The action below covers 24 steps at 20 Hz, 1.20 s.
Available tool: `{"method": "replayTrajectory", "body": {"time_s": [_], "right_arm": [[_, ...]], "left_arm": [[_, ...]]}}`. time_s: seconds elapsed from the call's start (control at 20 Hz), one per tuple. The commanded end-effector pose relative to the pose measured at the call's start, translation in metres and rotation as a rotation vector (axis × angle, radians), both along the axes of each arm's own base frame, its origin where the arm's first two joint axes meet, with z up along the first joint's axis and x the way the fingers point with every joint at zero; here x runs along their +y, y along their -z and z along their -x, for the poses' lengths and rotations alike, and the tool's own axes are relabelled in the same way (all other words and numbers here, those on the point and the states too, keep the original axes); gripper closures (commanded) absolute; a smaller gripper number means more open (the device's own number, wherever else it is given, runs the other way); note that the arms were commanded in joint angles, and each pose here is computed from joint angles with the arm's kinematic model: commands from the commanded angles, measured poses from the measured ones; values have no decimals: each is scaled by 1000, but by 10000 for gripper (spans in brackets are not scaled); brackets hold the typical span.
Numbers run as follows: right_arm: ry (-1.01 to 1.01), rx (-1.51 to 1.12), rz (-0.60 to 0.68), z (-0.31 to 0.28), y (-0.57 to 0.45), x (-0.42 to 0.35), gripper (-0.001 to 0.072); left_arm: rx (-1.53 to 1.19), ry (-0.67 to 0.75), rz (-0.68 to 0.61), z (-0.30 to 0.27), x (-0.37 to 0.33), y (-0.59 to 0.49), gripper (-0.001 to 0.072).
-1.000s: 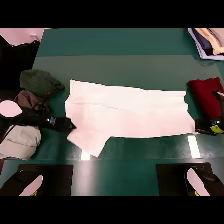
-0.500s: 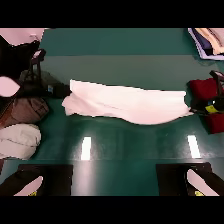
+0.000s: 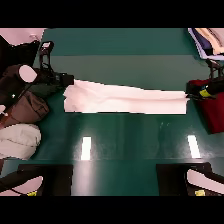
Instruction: Fold the shirts.
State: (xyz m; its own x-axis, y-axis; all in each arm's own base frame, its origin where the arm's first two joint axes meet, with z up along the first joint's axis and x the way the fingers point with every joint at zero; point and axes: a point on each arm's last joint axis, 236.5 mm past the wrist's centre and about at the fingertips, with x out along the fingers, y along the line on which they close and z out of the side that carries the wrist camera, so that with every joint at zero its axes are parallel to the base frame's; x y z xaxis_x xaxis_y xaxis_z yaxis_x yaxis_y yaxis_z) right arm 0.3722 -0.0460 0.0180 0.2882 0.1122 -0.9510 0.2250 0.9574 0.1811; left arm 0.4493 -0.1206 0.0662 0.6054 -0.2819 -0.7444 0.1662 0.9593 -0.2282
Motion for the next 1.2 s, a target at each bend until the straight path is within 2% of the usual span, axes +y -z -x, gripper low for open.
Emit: {"method": "replayTrajectory", "body": {"time_s": [0.0,0.4,0.45,0.5,0.55,0.6,0.7,0.85,0.9,0.95,1.0,1.05,1.15], "right_arm": [[37,-61,7,-31,4,-8,696],[66,-77,5,-47,21,-12,693],[67,-70,0,-47,24,-12,680],[75,-75,-24,-51,26,-8,479],[88,-89,-55,-55,26,-3,188],[110,-115,-90,-61,23,-1,20],[147,-157,-137,-70,11,-3,21],[109,-117,-128,-56,-1,-24,21],[82,-86,-141,-47,0,-26,21],[55,-37,-174,-35,5,-26,21],[38,14,-211,-22,11,-28,21],[28,66,-254,-11,20,-29,20],[28,144,-347,2,37,-28,20]], "left_arm": [[-67,-35,-36,-22,10,0,682],[-123,-61,-23,-40,11,1,680],[-111,-76,-10,-40,11,4,658],[-104,-91,2,-41,11,6,432],[-96,-110,19,-42,11,8,199],[-94,-122,30,-42,11,7,185],[-99,-126,36,-43,10,4,185],[-62,-113,29,-38,9,1,186],[-43,-109,26,-35,9,3,222],[-25,-106,25,-32,8,6,395],[-9,-97,18,-28,8,9,598],[4,-88,11,-25,7,11,671],[43,-80,2,-18,7,17,672]]}}
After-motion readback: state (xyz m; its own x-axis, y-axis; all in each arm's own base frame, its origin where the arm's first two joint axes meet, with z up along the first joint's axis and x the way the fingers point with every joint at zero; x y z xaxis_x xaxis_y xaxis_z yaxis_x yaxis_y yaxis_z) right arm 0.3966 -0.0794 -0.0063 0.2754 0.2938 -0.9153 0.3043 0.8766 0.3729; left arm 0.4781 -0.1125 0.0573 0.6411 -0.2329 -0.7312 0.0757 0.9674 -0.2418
